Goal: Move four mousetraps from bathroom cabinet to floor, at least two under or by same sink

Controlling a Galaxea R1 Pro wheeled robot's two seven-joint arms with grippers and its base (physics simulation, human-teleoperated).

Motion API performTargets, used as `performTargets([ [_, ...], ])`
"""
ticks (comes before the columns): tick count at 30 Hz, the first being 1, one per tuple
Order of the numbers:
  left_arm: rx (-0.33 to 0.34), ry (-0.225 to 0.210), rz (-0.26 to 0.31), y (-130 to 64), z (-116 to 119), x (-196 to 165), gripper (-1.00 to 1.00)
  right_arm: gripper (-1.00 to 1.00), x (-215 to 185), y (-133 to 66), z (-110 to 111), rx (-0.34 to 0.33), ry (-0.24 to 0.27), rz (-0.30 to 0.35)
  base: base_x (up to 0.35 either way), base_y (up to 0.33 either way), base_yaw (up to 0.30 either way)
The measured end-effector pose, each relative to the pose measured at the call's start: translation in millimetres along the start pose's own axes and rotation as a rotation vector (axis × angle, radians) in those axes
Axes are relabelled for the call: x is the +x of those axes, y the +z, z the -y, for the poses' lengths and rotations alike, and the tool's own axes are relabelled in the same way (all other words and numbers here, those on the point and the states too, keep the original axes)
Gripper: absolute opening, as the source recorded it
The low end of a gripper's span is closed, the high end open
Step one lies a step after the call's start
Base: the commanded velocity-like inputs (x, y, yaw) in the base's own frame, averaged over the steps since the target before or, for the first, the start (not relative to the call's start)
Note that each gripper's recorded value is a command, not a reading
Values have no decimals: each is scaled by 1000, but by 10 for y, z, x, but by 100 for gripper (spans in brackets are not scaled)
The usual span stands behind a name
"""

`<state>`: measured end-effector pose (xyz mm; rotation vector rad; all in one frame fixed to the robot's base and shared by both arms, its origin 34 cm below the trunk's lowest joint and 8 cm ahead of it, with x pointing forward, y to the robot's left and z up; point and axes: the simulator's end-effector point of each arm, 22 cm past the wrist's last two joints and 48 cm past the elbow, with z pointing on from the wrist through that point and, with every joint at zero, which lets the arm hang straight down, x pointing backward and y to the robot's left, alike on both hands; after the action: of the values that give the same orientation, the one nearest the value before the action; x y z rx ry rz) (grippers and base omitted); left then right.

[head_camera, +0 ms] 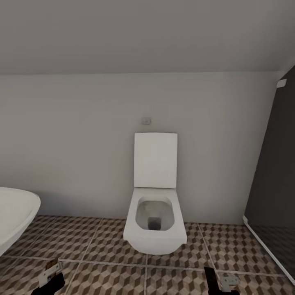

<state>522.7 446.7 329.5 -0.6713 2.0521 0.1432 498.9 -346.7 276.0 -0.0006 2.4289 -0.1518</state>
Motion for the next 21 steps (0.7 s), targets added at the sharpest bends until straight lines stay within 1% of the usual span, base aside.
performTargets([
  [5, 0, 0, 0, 0, 0, 0, -100, -100, 2, 0, 3, 1, 4, -1, 0, 1, -135],
  [16, 0, 0, 0, 0, -1, 0, -100, -100, 1, 0, 2, 1, 2, -1, 0, -3, -15],
  [21, 0, 0, -2, -1, -2, 8, -100, -100, 1, 0, 2, 1, 1, -1, 0, -143, -1],
])
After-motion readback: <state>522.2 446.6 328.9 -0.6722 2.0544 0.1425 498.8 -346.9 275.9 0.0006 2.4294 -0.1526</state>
